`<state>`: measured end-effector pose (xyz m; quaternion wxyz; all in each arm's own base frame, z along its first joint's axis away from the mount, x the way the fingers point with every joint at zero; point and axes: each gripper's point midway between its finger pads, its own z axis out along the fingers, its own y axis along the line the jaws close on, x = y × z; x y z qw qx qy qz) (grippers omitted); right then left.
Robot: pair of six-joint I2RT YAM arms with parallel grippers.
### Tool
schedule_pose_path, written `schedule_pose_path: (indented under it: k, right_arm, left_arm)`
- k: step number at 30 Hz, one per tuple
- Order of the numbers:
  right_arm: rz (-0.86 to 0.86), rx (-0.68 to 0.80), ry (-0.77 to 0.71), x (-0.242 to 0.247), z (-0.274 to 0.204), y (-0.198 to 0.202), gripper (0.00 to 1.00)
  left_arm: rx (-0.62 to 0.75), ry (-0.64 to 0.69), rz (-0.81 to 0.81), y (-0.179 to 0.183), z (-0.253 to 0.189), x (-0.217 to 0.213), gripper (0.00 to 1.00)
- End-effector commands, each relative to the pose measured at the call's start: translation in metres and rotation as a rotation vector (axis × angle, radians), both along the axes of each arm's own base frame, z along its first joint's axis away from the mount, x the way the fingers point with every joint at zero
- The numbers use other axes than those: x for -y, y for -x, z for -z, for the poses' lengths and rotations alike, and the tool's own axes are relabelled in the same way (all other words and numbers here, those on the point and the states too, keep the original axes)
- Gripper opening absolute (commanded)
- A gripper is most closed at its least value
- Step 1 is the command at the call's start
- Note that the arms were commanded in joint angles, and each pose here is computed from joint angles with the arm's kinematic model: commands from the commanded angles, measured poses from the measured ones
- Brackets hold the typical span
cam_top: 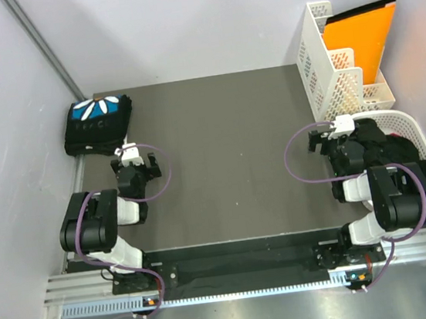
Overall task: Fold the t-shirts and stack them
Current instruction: Grab the tshirt from the pile
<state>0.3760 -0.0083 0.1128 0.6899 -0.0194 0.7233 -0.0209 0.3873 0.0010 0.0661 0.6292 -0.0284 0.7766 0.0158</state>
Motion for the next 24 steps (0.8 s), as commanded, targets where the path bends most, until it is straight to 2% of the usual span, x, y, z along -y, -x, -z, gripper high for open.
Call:
schedule_pose_path:
  k: [1,17,19,20,21,23,24]
  right_arm:
    - [0.0,0.058,-0.015,-0.002,-0.018,-0.007,1.0]
    - [-0.011,0.067,-0.011,-0.004,-0.02,-0.006,1.0]
    - [-0.124,0.068,0.023,-0.022,-0.023,-0.003,1.0]
    - [-0.172,0.104,0.067,-0.029,-0.038,-0.002,1.0]
    - [-0.254,0.056,0.076,-0.043,-0.03,0.003,1.0]
    - [-0.293,0.11,0.093,-0.049,-0.059,0.005,1.0]
    - [-0.309,0.038,0.095,-0.05,-0.048,0.008,1.0]
  left_arm:
    - [0.069,0.005,-0.005,-0.006,-0.017,-0.001,0.99]
    - [0.077,-0.001,0.003,-0.005,-0.018,0.0,0.99]
    - [0.092,-0.023,0.146,-0.004,-0.025,0.022,0.99]
    - [0.088,-0.033,0.186,0.001,-0.024,0.028,0.99]
    - [0.117,-0.033,0.187,0.002,-0.03,0.028,0.99]
    - [0.124,-0.055,0.249,0.008,-0.036,0.036,0.99]
    - [0.157,-0.066,0.325,0.012,-0.05,0.049,0.99]
